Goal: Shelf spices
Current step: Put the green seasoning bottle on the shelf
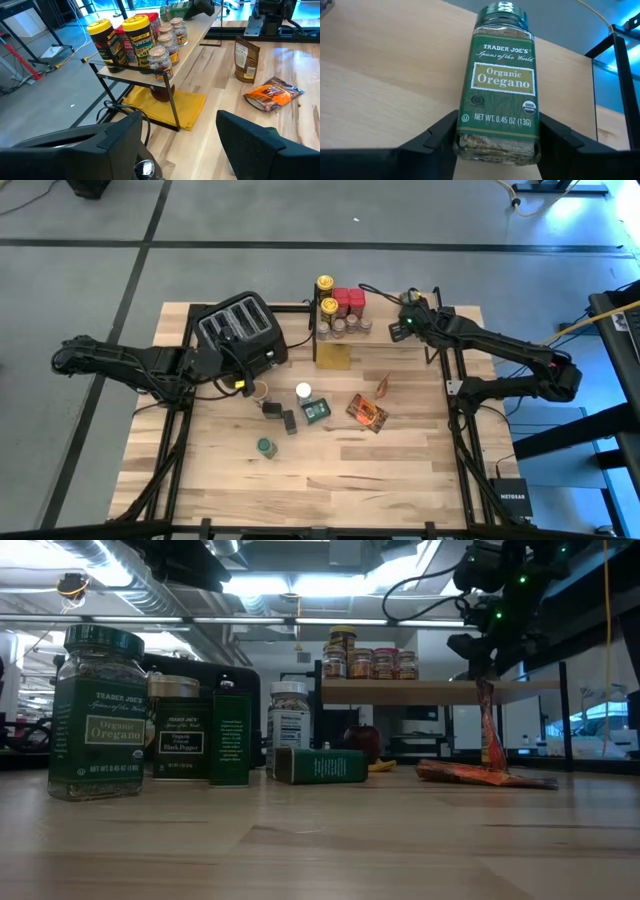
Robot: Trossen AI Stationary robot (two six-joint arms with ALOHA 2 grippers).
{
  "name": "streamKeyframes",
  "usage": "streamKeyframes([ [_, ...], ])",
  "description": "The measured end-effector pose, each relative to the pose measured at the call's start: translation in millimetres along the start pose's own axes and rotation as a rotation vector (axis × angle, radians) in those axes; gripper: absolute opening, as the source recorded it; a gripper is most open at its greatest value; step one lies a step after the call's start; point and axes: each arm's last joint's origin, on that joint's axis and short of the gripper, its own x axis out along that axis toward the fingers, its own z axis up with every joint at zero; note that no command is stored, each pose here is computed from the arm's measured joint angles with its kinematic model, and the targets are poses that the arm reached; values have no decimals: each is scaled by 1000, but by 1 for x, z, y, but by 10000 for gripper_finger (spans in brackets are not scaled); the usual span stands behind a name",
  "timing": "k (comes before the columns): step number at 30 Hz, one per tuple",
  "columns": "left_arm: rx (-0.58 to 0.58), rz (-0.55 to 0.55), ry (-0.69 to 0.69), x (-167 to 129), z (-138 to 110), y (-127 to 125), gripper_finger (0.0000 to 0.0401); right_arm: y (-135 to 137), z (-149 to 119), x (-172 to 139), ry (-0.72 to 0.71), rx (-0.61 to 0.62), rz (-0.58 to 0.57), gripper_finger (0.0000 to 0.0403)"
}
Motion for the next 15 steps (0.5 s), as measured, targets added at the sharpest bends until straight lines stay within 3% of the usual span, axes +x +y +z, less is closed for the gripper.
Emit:
streamKeyframes([
  [8, -13, 0, 0, 0, 0, 0, 249, -2, 0, -33, -86, -32, 78, 207],
  [15, -85, -9, 5, 2, 0, -1, 249, 1, -7, -79, -190, -52, 268, 206],
])
